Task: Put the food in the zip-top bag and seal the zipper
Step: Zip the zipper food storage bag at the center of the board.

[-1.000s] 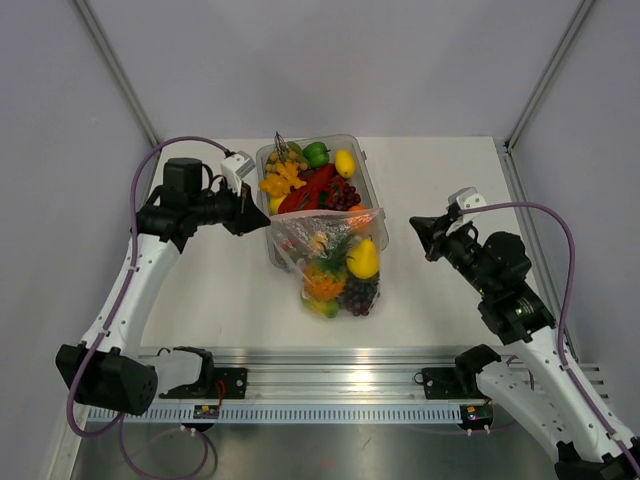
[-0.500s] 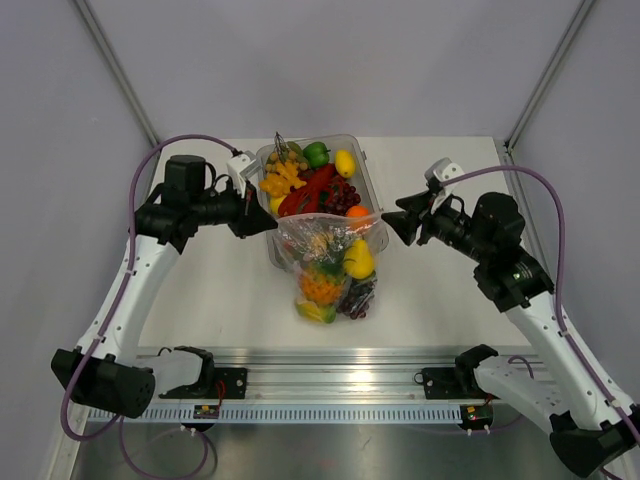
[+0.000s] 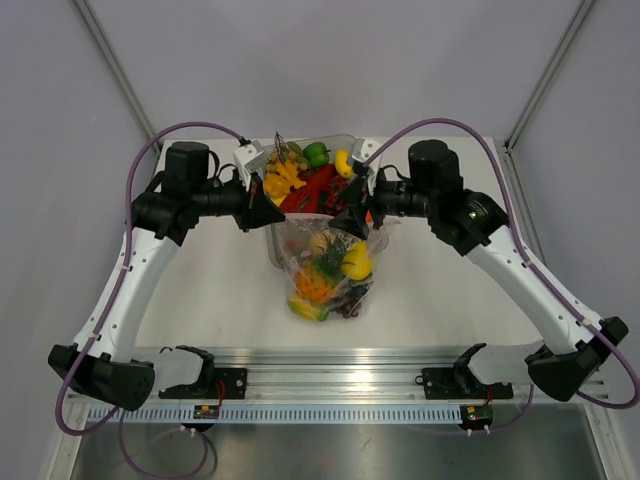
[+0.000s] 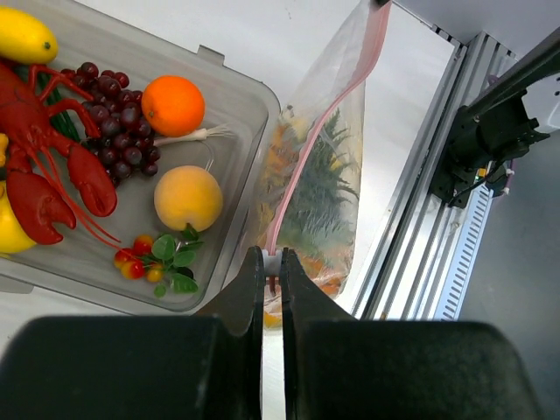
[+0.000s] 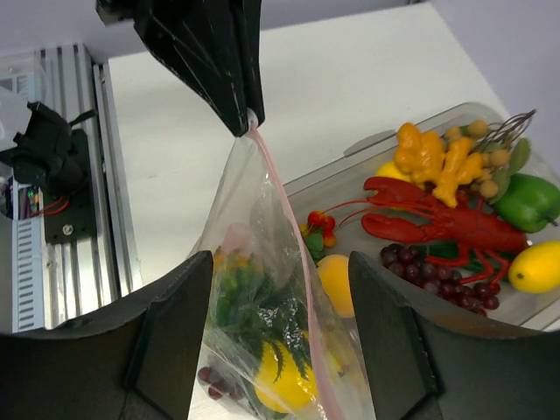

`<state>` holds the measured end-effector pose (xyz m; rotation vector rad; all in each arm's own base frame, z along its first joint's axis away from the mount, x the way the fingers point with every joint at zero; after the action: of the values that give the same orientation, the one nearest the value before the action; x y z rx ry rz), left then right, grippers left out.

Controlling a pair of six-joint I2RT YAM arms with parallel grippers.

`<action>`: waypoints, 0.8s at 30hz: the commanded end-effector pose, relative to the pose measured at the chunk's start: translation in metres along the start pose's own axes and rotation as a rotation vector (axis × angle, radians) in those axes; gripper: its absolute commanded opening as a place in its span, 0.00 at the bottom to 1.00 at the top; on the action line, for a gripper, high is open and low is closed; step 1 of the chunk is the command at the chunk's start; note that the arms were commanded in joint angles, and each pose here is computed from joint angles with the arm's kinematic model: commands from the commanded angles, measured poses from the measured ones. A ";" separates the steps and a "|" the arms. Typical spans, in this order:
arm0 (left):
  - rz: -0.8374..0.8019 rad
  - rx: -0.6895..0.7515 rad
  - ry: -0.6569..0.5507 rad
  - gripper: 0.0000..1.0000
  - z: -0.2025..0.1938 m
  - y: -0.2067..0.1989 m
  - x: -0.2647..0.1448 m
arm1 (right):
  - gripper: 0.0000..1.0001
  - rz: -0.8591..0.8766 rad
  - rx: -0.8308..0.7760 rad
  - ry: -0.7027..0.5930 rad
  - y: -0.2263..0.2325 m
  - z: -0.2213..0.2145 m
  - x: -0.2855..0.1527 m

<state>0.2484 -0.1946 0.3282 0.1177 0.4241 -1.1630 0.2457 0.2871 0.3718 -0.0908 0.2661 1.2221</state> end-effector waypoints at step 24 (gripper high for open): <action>-0.085 0.145 -0.059 0.00 0.033 -0.021 -0.005 | 0.20 -0.076 -0.031 0.176 -0.023 -0.053 0.034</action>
<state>0.2432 -0.2040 0.3317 0.1621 0.4227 -1.2306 0.2651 0.2993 0.2886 -0.2357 0.4877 1.1760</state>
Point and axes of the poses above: each gripper's point midway between its finger pads, its own x axis out along the fingers, its own y axis along the line the jaws close on, z = x × y, the point moved 1 cm from there along -x, back along the fingers, and after that the axes turned 9 degrees about x, right-handed, at the moved point
